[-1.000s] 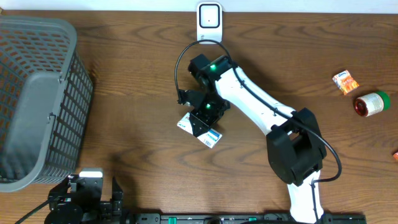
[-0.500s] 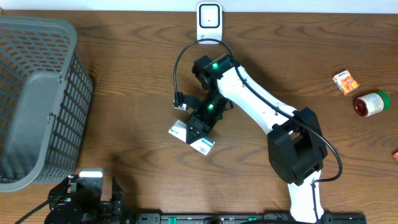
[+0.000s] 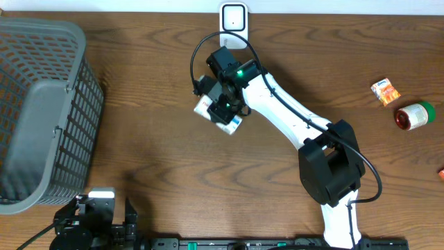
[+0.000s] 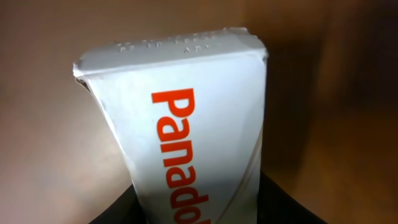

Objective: Scan the item barcode
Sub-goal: 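Raise the Panadol box up to the white scanner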

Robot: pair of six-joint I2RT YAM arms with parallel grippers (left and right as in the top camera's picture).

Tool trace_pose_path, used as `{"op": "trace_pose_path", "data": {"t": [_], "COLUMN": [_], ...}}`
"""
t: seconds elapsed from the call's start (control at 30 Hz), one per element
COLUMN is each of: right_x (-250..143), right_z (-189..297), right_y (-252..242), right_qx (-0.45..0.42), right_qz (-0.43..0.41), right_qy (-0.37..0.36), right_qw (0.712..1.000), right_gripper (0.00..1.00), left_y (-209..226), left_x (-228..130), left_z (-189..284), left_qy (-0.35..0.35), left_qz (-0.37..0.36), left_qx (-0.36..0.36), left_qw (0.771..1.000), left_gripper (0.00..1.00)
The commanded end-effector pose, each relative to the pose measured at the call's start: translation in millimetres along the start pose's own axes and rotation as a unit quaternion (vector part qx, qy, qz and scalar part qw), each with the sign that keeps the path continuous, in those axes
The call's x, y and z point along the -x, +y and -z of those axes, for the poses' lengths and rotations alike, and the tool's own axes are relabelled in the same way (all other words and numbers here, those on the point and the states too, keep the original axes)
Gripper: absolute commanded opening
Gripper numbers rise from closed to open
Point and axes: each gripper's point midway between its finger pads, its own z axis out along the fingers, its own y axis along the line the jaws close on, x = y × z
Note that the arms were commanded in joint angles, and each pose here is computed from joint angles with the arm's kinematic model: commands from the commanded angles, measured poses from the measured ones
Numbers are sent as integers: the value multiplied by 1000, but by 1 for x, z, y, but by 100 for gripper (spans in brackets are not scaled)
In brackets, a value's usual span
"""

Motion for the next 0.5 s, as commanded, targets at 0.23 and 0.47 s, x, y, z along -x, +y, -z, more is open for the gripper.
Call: {"op": "trace_pose_path", "data": {"t": [0.23, 0.47], "right_x": [54, 95], "right_z": [63, 110], "right_y": [-122, -171], "right_qx": [-337, -441], "right_qz": [75, 125], "right_qy": [-62, -130], "right_qw": [937, 879], "right_gripper": [39, 39], "left_y": [-1, -1], "left_x": [2, 1], "left_z": [2, 2], "left_qy": [-5, -5], "left_qz": [0, 0], "left_qx": [-4, -4], "left_qw": [1000, 1000], "left_gripper": [99, 99]}}
